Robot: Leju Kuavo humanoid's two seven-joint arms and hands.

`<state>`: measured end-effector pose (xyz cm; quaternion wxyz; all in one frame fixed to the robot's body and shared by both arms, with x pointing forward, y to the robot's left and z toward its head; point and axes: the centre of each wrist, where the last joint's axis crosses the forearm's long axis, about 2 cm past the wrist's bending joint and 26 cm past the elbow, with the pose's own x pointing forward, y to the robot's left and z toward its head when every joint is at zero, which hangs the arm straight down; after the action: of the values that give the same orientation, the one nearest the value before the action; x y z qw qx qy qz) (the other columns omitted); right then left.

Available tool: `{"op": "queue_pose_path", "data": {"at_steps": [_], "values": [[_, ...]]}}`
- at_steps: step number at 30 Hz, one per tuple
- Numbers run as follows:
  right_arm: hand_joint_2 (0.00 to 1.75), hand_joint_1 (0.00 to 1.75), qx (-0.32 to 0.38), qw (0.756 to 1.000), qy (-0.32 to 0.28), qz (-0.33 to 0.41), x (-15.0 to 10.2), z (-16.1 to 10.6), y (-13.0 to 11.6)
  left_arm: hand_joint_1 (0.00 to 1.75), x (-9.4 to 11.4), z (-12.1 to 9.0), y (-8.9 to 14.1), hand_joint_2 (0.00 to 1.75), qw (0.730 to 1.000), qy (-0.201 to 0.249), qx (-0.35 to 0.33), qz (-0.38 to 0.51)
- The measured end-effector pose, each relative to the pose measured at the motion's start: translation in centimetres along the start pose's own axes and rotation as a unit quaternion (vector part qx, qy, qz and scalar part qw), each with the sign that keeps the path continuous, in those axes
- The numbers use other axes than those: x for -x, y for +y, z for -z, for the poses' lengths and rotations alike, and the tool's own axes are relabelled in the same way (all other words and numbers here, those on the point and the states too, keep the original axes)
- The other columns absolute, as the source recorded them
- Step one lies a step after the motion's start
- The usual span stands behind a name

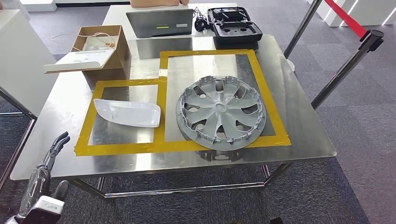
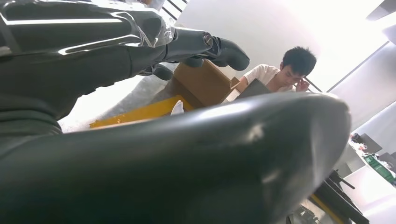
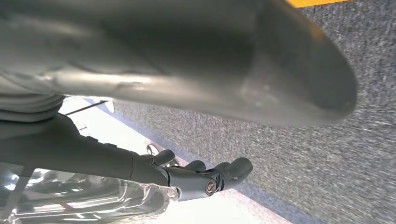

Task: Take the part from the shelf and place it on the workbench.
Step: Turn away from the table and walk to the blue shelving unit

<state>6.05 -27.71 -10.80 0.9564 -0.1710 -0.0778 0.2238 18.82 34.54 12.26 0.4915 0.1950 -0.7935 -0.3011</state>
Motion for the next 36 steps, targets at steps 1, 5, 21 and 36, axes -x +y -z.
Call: {"op": "queue_pose_path", "data": {"at_steps": [1, 5, 21, 36], "values": [[0.00, 0.00, 0.000, 1.000, 0.000, 0.000, 0.02, 0.01, -0.02, 0.00, 0.04, -0.05, 0.01, 0.00, 1.000, 0.001, 0.000, 0.000], [0.00, 0.00, 0.001, 1.000, -0.001, 0.000, -0.07, 0.03, -0.12, 0.00, 0.15, -0.15, 0.14, 0.00, 1.000, 0.001, 0.000, 0.001], [0.00, 0.00, -0.003, 1.000, -0.003, 0.002, -0.35, -0.08, 0.15, 0.00, 0.28, -0.15, 0.41, 0.00, 1.000, -0.002, -0.003, 0.011], [0.00, 0.00, -0.004, 1.000, -0.003, 0.004, -0.27, -0.01, 0.00, 0.00, 0.06, -0.21, 0.12, 0.00, 1.000, 0.008, -0.004, 0.021]]}}
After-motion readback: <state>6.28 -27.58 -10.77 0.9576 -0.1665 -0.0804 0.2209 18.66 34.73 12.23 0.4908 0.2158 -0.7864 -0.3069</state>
